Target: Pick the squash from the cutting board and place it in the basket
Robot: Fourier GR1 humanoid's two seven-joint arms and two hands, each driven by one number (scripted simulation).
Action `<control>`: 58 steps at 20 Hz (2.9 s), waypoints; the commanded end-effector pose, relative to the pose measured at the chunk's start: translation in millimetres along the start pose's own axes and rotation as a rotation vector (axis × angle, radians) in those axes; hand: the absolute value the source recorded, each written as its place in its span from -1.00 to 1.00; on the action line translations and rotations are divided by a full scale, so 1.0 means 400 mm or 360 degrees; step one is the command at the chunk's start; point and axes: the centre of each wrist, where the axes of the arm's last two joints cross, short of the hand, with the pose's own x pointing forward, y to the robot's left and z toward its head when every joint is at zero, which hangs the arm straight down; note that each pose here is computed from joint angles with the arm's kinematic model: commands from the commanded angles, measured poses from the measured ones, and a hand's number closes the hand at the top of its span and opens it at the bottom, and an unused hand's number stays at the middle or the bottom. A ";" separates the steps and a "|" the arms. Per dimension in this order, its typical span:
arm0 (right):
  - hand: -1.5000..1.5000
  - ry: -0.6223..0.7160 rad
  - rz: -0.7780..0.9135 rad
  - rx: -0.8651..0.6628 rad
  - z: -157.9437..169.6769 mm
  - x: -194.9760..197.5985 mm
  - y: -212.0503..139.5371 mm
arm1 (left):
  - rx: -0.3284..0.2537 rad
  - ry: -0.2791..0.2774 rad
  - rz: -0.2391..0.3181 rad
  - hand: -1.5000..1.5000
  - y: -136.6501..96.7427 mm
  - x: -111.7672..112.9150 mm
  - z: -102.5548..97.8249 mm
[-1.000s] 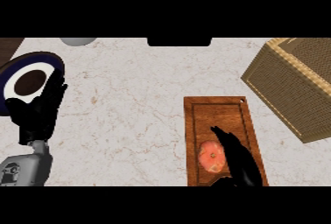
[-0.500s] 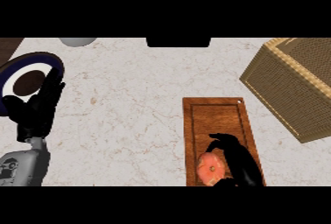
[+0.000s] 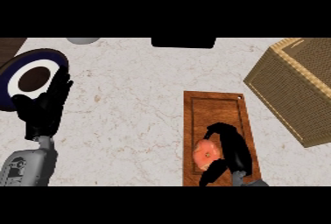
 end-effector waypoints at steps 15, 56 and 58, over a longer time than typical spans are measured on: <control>1.00 -0.0258 -0.0809 -0.0951 -0.148 0.336 0.003 | -0.0014 0.0024 -0.0022 0.00 -0.004 0.004 -0.024; 1.00 0.0468 -0.0435 -0.1412 -0.422 0.272 -0.604 | 0.0020 -0.0016 -0.0009 0.00 0.047 0.004 -0.006; 1.00 0.0522 -0.0397 -0.1410 -0.420 0.220 -0.650 | 0.0010 0.0015 -0.0008 0.00 0.000 0.046 -0.011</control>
